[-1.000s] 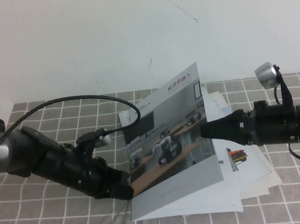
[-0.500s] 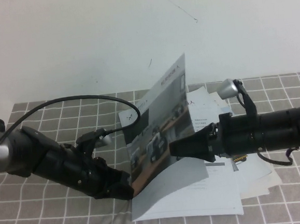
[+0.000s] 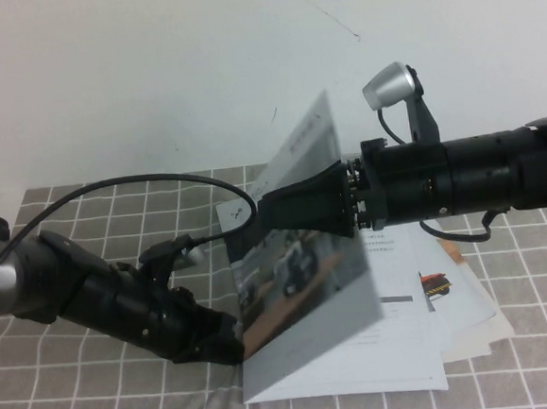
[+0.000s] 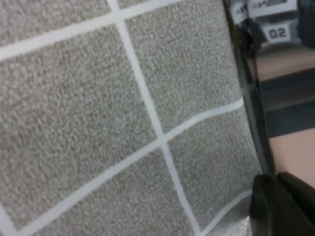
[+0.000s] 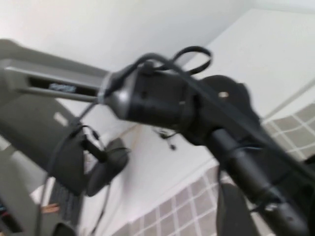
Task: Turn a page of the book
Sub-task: Open the closed book
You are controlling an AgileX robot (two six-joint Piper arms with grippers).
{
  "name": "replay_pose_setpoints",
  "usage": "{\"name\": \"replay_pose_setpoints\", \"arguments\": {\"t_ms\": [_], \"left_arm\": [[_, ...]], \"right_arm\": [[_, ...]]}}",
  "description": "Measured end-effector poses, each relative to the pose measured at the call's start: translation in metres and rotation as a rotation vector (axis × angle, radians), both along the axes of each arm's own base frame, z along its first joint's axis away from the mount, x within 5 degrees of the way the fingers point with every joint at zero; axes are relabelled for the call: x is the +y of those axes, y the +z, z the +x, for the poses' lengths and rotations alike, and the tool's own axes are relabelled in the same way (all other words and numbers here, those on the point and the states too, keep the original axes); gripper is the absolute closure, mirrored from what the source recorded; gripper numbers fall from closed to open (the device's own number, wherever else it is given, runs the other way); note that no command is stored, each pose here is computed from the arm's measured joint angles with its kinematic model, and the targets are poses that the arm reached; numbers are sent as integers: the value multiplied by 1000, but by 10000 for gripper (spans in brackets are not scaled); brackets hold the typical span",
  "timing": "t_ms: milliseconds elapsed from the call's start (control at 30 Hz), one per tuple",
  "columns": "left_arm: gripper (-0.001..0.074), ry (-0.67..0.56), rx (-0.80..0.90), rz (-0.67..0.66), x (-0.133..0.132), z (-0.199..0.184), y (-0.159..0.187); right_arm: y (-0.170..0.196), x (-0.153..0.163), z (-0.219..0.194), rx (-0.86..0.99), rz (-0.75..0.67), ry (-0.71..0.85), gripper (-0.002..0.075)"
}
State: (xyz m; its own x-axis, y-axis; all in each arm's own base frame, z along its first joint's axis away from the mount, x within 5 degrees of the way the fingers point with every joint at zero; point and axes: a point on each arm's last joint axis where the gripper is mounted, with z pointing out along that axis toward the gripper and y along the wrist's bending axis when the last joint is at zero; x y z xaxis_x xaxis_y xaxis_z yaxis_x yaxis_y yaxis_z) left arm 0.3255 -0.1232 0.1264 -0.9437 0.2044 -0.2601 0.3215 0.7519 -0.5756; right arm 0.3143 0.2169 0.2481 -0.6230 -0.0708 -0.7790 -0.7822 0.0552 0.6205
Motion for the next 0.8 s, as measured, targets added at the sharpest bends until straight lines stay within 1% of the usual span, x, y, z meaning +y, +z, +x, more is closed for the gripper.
{"name": "replay_pose_setpoints", "arguments": {"t_ms": [233,333,400,500,633,767,800], "left_arm": [[738,-1,1,-1,0,0,0],[738,-3,1,0,0,0,0],[738,-4,1,1,0,0,0],[738,-5,1,3,0,0,0],[738,-6,2,2,0,0,0],[738,-6,2,2,0,0,0],[738,-6,2,2,0,0,0]], "right_arm": [[-17,1,10,23,-70,-71,408],[-30,0,14,24,-148,-97,408],[-38,-3,18,18,-249,-130,408],[-45,-14,22,-3,-471,-172,408],[-53,-32,21,67,-747,-217,408],[-66,-45,20,147,-913,-260,408],[-68,-47,21,158,-931,-266,408]]}}
